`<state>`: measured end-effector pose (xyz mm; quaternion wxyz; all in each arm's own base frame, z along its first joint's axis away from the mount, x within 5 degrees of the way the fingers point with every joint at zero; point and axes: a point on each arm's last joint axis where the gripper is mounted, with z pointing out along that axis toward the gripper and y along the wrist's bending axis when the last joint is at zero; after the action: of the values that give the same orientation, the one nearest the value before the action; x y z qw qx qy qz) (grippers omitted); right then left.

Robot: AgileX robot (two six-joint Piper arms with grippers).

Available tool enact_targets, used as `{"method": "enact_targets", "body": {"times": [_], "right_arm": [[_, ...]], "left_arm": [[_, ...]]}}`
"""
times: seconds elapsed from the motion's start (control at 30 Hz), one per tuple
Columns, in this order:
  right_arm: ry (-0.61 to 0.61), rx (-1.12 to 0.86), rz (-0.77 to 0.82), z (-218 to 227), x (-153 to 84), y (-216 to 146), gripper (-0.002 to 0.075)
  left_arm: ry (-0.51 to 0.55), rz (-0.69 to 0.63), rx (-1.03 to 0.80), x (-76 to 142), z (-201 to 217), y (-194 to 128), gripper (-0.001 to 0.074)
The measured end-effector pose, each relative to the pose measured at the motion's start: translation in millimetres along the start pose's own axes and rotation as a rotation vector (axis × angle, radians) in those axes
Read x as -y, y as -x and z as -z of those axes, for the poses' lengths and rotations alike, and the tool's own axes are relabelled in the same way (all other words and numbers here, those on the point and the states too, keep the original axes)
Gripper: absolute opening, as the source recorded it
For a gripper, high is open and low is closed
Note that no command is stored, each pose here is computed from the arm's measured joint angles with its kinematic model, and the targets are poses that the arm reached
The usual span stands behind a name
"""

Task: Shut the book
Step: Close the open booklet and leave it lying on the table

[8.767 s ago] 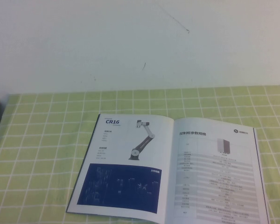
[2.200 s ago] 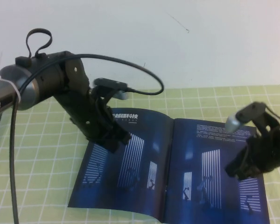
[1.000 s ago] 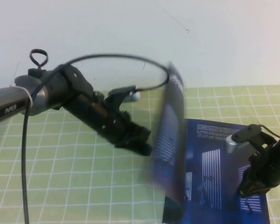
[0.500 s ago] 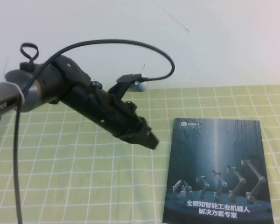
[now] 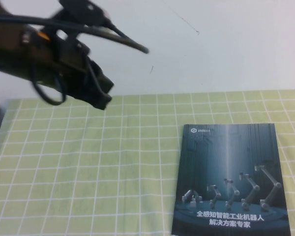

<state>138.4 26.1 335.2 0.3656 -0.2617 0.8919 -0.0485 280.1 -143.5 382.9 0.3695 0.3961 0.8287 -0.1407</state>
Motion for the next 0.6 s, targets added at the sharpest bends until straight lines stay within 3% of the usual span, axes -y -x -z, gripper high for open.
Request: {"method": "enact_targets", "body": {"times": [0.13, 0.27, 0.6], "right_arm": [[0.013, 0.047, -0.023, 6, -15, -31, -0.0001], [0.052, 0.134, -0.076, 8, -31, -57, -0.0001], [0.079, 0.230, -0.134, -9, -55, -104, -0.0001]], "left_arm": [[0.082, -0.008, 0.133, 15, 41, -9, -0.0004], [0.170, -0.015, 0.247, 31, 69, -38, -0.0004], [0.281, -0.068, 0.263, 60, 66, -136, -0.0004]]}}
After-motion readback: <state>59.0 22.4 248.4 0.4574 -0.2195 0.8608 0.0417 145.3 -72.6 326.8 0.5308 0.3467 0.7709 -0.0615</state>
